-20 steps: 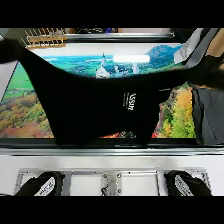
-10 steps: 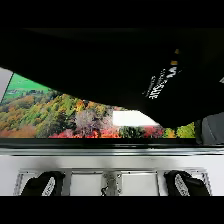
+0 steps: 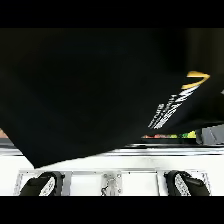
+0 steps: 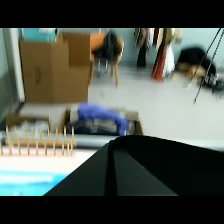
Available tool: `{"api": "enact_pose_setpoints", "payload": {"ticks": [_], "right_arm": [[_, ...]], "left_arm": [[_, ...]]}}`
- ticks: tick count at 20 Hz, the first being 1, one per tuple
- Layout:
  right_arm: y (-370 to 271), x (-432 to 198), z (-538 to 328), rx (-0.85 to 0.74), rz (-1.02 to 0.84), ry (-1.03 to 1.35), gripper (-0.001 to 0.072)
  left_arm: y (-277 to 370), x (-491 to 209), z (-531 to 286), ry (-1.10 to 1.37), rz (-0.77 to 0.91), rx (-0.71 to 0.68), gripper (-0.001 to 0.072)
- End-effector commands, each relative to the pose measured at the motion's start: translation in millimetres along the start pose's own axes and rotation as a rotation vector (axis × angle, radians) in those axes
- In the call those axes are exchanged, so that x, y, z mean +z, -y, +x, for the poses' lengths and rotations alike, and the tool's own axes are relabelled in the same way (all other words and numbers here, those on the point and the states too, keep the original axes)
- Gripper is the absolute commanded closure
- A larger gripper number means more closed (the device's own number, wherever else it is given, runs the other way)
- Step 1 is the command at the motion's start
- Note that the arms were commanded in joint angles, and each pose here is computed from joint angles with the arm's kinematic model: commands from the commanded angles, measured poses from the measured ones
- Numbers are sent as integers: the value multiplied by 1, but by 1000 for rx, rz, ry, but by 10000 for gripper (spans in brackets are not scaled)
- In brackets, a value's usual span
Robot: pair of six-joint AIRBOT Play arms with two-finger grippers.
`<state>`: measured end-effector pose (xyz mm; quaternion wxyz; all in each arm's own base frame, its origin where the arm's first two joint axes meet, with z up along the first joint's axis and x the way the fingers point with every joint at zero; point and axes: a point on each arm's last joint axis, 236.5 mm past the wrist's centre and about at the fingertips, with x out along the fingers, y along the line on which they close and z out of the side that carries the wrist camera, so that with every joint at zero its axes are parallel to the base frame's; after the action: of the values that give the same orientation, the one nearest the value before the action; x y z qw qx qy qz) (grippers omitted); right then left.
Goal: Fold the clothes and pants, and hang the long-sleeved shirts on hangers.
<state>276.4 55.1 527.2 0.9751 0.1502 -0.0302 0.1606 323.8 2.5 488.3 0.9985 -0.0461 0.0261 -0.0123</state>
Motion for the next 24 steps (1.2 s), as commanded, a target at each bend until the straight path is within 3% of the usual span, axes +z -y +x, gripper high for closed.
{"api": "enact_pose_setpoints", "payload": {"ticks": [1, 5, 9, 12, 16, 24], "right_arm": [[59, -95, 58, -41, 169, -360, 698], [147, -270, 134, -192, 265, -852, 698], [204, -380, 214, -236, 378, -892, 698], [247, -418, 241, -317, 455, -832, 698], [270, -441, 255, -329, 417, -805, 697], [310, -467, 216, -461, 158, -983, 699]], "left_arm": [[-26, -106, 106, -333, -27, 41, 703], [-49, -242, 204, -631, -70, 59, 704], [-68, -341, 261, -765, -92, 81, 704], [-76, -392, 284, -813, -104, 90, 704], [-80, -433, 302, -838, -112, 96, 704], [-72, -468, 306, -888, -212, 83, 704]]}}
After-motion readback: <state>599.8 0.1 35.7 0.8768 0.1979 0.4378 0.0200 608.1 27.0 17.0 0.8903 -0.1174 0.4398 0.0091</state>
